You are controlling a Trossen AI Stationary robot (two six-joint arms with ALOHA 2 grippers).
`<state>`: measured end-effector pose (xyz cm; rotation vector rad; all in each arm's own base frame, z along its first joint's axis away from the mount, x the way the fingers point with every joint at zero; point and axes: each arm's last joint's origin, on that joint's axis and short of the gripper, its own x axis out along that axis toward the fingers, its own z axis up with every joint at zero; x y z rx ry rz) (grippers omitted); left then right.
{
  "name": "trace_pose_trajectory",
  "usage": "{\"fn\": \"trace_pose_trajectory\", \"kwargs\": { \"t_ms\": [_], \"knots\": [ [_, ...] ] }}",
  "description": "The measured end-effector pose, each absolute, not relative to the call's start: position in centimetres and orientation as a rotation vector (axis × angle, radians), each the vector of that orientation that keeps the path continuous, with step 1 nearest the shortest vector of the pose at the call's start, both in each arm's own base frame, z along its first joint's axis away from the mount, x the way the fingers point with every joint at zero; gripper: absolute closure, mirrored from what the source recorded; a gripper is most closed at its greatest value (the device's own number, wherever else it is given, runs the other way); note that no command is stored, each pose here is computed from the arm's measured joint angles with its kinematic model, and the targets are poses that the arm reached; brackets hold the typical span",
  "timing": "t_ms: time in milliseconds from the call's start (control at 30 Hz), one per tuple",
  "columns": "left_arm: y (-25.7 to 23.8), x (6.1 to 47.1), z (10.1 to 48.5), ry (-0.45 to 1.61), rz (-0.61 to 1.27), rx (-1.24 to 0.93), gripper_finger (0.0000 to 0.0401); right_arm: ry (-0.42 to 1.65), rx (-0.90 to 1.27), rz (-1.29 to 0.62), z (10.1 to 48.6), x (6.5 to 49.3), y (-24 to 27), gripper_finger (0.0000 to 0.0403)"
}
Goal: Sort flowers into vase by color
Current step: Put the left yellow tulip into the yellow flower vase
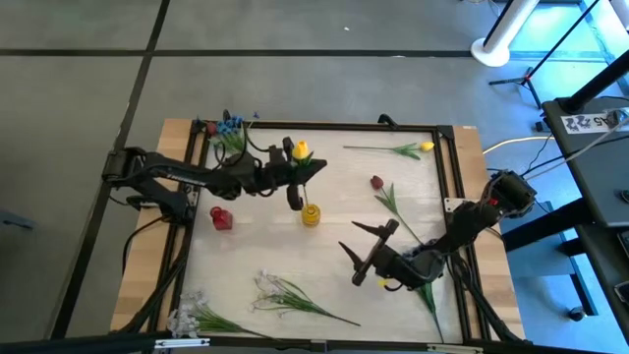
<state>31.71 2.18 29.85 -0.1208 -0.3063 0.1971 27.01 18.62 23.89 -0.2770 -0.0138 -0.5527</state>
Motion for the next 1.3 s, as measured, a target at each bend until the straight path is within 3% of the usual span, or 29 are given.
{"fn": "trace_pose_trajectory", "kwargs": {
  "t_ms": [200,367,1300],
  "knots": [
    [1.6,33.3,32.1,-0.308,0.128,-0.098,0.0401,-0.018,-0.273,-0.562,23.9,27.3,18.2,0.0118],
    [1.1,33.6,30.8,-0.186,0.188,-0.062,0.0401,-0.012,-0.278,-0.565,23.9,27.4,18.1,0.0118],
    [1.1,33.5,30.4,-0.118,0.221,-0.055,0.0401,0.047,-0.252,-0.561,22.5,27.5,18.2,0.0118]
  ]
}}
